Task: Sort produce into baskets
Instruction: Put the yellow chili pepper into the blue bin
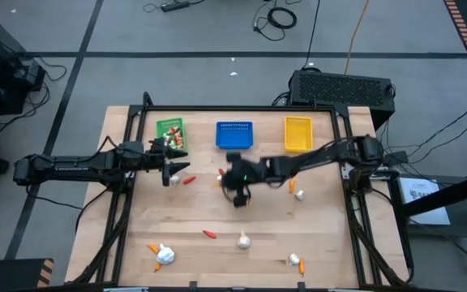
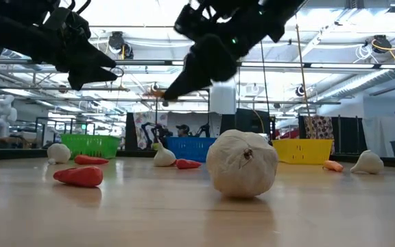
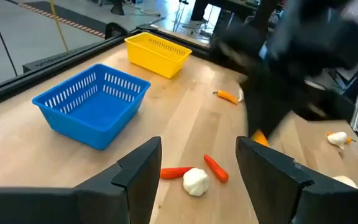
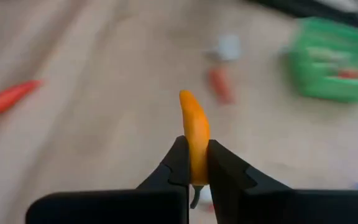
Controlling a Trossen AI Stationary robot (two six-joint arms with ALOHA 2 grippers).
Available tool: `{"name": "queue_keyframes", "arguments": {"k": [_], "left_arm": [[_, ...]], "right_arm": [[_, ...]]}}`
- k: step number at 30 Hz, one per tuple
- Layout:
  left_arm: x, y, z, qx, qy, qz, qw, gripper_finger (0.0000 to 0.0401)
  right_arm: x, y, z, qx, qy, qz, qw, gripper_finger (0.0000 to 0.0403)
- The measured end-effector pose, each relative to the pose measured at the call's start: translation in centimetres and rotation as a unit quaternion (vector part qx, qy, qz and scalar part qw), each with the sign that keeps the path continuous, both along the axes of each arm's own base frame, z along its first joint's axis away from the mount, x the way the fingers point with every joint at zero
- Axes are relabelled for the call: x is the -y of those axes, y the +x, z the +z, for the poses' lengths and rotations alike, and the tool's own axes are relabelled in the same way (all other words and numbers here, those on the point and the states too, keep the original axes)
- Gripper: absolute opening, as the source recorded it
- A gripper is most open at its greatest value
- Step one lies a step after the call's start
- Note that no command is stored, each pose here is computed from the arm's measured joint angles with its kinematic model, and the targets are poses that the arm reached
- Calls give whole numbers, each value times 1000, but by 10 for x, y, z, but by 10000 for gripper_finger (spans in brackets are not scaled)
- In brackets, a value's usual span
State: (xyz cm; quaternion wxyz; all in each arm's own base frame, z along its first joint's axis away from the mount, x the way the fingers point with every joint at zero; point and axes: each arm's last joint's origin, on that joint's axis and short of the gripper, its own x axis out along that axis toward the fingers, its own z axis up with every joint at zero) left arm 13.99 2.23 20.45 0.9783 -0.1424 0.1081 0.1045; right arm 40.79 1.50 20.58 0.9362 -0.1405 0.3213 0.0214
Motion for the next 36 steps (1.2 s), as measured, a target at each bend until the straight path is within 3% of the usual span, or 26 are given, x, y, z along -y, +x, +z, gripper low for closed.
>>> {"name": "queue_keyframes", "arguments": {"k": [4, 10, 17, 30, 36], "left_arm": [[0, 0, 0, 2, 1, 4, 1000, 214], [0, 0, 1, 5, -1, 5, 1000, 214], [0, 0, 1, 4, 2, 4, 1000, 214], [0, 0, 1, 5, 1, 4, 1000, 214], [0, 0, 1, 5, 1, 4, 1000, 214]], "right_arm": [[44, -2, 15, 32, -14, -74, 997, 32], [105, -10, 7, 24, 13, -168, 985, 33], [160, -27, 1, 30, 94, -299, 949, 46], [172, -32, -8, 9, 104, -321, 941, 128], [160, -38, 2, -14, 124, -292, 948, 160]]}}
